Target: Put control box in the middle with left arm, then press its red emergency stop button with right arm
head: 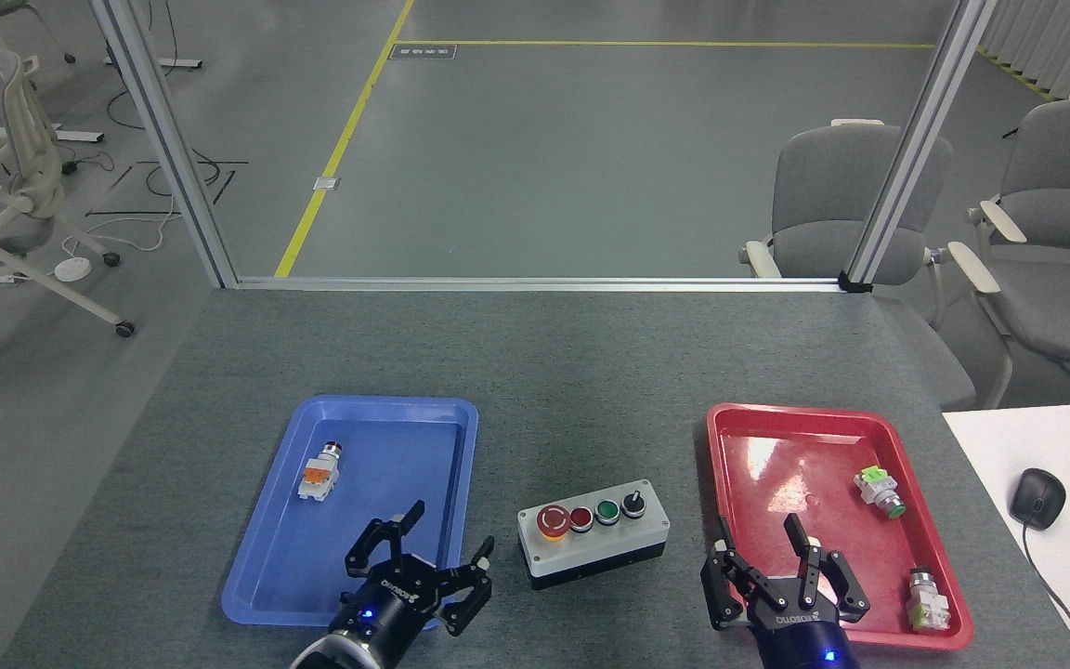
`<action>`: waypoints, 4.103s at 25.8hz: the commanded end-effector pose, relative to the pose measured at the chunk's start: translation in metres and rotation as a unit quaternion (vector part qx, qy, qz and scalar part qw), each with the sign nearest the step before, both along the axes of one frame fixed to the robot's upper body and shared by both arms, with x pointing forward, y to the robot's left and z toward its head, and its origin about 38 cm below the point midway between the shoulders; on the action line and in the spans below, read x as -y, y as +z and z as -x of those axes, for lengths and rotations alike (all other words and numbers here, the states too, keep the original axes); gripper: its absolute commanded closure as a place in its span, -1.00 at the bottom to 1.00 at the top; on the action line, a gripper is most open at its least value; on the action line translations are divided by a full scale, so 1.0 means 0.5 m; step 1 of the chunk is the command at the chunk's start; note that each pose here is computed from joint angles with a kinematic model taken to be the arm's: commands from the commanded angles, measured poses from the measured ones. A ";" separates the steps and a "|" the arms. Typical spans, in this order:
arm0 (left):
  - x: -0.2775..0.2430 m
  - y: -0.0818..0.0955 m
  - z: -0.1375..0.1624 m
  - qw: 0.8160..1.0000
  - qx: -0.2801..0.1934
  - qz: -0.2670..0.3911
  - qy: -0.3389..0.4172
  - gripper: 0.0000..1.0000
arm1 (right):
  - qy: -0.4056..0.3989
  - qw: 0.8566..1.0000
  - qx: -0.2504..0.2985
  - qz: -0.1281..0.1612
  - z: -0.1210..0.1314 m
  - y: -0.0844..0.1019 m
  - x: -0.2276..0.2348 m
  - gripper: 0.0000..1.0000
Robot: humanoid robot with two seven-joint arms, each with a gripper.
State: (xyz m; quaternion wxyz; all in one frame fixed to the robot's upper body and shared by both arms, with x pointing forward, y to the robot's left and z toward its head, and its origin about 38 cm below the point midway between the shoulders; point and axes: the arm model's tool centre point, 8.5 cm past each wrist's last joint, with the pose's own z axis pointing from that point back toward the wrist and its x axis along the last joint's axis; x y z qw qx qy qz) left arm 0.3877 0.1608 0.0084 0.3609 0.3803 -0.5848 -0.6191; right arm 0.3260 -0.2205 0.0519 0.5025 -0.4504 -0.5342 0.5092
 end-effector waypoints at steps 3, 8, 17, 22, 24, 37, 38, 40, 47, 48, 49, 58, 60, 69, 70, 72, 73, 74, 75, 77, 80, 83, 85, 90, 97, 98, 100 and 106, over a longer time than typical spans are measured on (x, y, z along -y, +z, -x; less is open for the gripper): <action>-0.165 0.063 -0.029 0.996 0.031 0.042 0.065 -0.98 | 0.001 1.000 0.000 0.001 0.001 -0.001 -0.001 -0.61; -0.294 0.105 -0.037 0.985 0.064 0.063 0.145 -0.98 | 0.015 1.000 -0.002 -0.001 0.003 -0.003 -0.023 -0.35; -0.403 0.149 -0.041 0.965 0.096 0.093 0.226 -0.98 | 0.058 0.998 -0.006 -0.004 0.003 -0.011 -0.092 0.55; -0.403 0.150 -0.044 0.966 0.093 0.092 0.225 -0.98 | 0.082 0.997 -0.005 -0.010 -0.015 -0.011 -0.138 0.88; -0.406 0.145 -0.043 0.966 0.088 0.090 0.224 -0.98 | 0.081 0.997 -0.009 -0.006 -0.036 -0.015 -0.159 1.00; -0.429 0.115 -0.021 0.973 0.052 0.059 0.218 -0.98 | 0.098 0.994 -0.038 -0.015 -0.076 -0.049 -0.252 1.00; -0.431 0.116 -0.021 0.973 0.053 0.058 0.219 -0.98 | 0.101 0.994 -0.040 -0.013 -0.078 -0.051 -0.260 1.00; -0.439 0.120 -0.021 0.973 0.054 0.054 0.219 -0.98 | 0.104 0.994 -0.044 -0.007 -0.087 -0.054 -0.279 1.00; -0.444 0.124 -0.021 0.973 0.056 0.050 0.220 -0.98 | 0.109 0.992 -0.060 -0.002 -0.100 -0.067 -0.334 1.00; -0.443 0.127 -0.023 0.972 0.058 0.051 0.220 -0.98 | 0.112 0.992 -0.059 -0.003 -0.101 -0.064 -0.343 1.00; -0.443 0.130 -0.023 0.972 0.061 0.051 0.220 -0.98 | 0.114 0.992 -0.057 -0.004 -0.102 -0.060 -0.350 1.00; -0.440 0.129 -0.023 0.972 0.060 0.052 0.220 -0.98 | 0.100 0.991 -0.092 0.003 -0.110 -0.097 -0.354 1.00; -0.441 0.128 -0.022 0.972 0.059 0.052 0.221 -0.98 | 0.100 0.991 -0.094 0.004 -0.110 -0.100 -0.353 1.00; -0.437 0.126 -0.024 0.972 0.059 0.055 0.221 -0.98 | 0.102 0.989 -0.107 0.005 -0.104 -0.119 -0.366 1.00; -0.437 0.126 -0.024 0.972 0.059 0.055 0.221 -0.98 | 0.100 0.990 -0.101 0.002 -0.107 -0.111 -0.366 1.00; -0.437 0.125 -0.023 0.972 0.058 0.055 0.221 -0.98 | 0.092 0.993 -0.079 -0.005 -0.114 -0.083 -0.363 1.00; -0.437 0.125 -0.023 0.972 0.058 0.055 0.220 -0.98 | 0.087 0.994 -0.058 -0.012 -0.119 -0.060 -0.357 1.00; -0.436 0.126 -0.023 0.972 0.059 0.055 0.220 -0.98 | 0.083 0.996 -0.041 -0.018 -0.122 -0.040 -0.353 1.00; -0.437 0.125 -0.022 0.972 0.058 0.055 0.221 -0.98 | 0.082 0.996 -0.029 -0.022 -0.122 -0.025 -0.351 1.00; -0.437 0.125 -0.022 0.972 0.058 0.055 0.221 -0.98 | 0.077 0.996 -0.015 -0.031 -0.118 -0.006 -0.343 1.00; -0.433 0.127 -0.027 0.972 0.060 0.058 0.220 -0.98 | 0.047 0.998 -0.004 -0.050 -0.109 0.009 -0.298 0.55; -0.423 0.121 -0.028 0.972 0.057 0.065 0.220 -0.98 | 0.014 0.998 0.008 -0.056 -0.099 0.016 -0.232 -0.42; -0.402 0.108 -0.027 0.971 0.050 0.078 0.219 -0.98 | 0.003 0.999 0.010 -0.049 -0.090 0.009 -0.175 -1.00; -0.336 0.078 -0.011 0.969 0.038 0.115 0.214 -0.98 | -0.038 0.999 -0.005 -0.025 -0.070 -0.025 -0.067 -1.00; -0.317 0.076 0.009 0.968 0.042 0.127 0.212 -0.98 | -0.100 0.995 -0.013 -0.013 -0.027 -0.022 0.050 -1.00; -0.317 0.077 0.009 0.968 0.042 0.128 0.212 -0.98 | -0.105 0.994 -0.016 -0.012 -0.023 -0.020 0.058 -1.00; -0.317 0.080 0.009 0.968 0.042 0.128 0.213 -0.98 | -0.109 0.994 -0.020 -0.005 -0.020 -0.020 0.069 -1.00; -0.275 0.081 -0.006 0.951 0.040 0.109 0.286 -0.98 | -0.116 0.993 -0.013 0.001 -0.020 -0.011 0.087 -1.00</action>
